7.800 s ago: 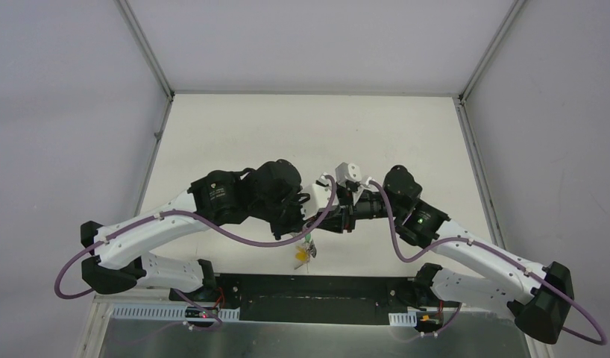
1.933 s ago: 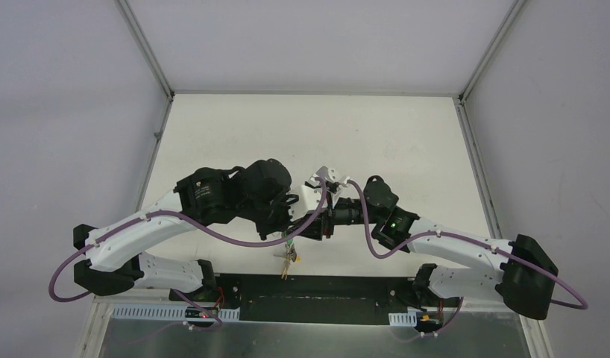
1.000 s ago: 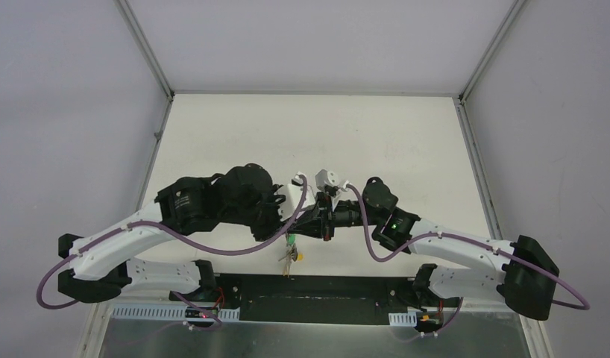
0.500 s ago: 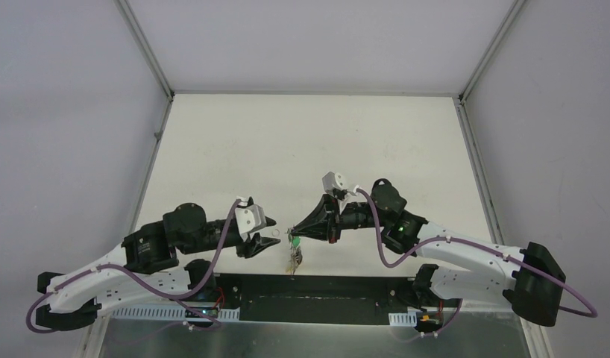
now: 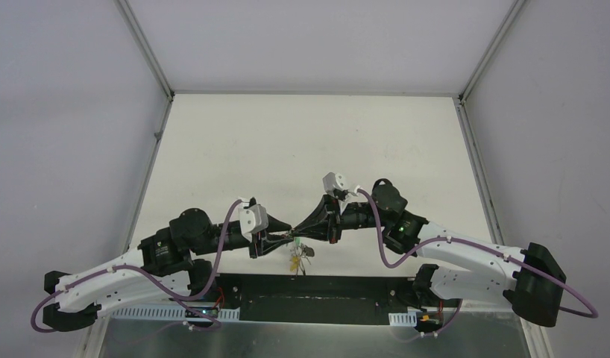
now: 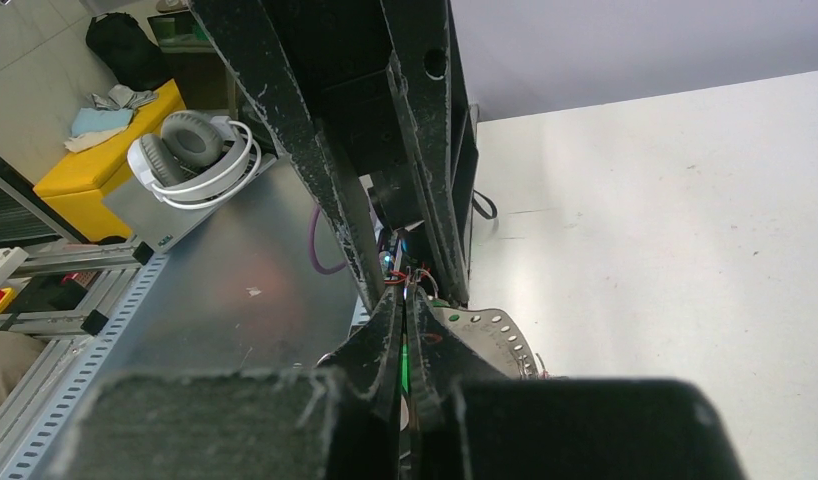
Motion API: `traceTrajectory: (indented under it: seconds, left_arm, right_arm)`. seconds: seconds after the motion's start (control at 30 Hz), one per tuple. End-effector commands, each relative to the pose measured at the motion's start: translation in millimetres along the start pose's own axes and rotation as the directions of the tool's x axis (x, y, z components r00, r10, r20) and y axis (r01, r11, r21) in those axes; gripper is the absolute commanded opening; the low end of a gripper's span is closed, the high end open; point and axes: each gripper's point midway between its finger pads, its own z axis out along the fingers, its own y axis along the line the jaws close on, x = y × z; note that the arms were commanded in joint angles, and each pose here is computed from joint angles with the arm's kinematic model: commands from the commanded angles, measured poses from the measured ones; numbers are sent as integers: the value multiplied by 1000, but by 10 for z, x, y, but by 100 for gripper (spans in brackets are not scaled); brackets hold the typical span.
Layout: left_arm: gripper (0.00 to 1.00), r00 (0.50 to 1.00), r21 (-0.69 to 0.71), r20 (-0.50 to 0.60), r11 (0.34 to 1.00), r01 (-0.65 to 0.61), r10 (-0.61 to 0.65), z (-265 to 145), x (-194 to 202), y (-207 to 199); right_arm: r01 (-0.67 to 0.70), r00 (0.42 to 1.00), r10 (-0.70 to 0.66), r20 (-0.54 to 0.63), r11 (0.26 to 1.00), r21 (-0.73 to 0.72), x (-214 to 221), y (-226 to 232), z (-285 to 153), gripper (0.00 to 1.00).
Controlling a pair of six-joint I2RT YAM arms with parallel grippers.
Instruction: Put the keys on the keyring
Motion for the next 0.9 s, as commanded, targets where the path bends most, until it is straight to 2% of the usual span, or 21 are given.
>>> traceTrajectory:
  seconds: [0.0, 0.07, 0.23, 0.57, 0.87]
  left_arm:
    - [29, 997, 43, 80, 999, 14, -17, 30, -198, -86]
    - [24, 997, 38, 78, 999, 14, -17, 30, -193, -78]
    - [0, 999, 28, 21, 999, 24, -24, 33, -106, -63]
    - [0, 988, 5, -151, 1000, 19, -18, 68, 36, -12]
    - [0, 983, -65, -183, 998, 8, -20, -13, -32, 101]
  right_arm:
    - [90, 992, -86, 88, 995, -42, -287, 134, -18, 0]
    - [90, 992, -86, 88, 995, -41, -282, 132, -19, 0]
    - [92, 992, -89, 95, 995, -33, -300, 132, -31, 0]
    - [87, 991, -85, 99, 996, -21, -317, 114, -29, 0]
    - [84, 991, -82, 103, 996, -10, -325, 103, -37, 6]
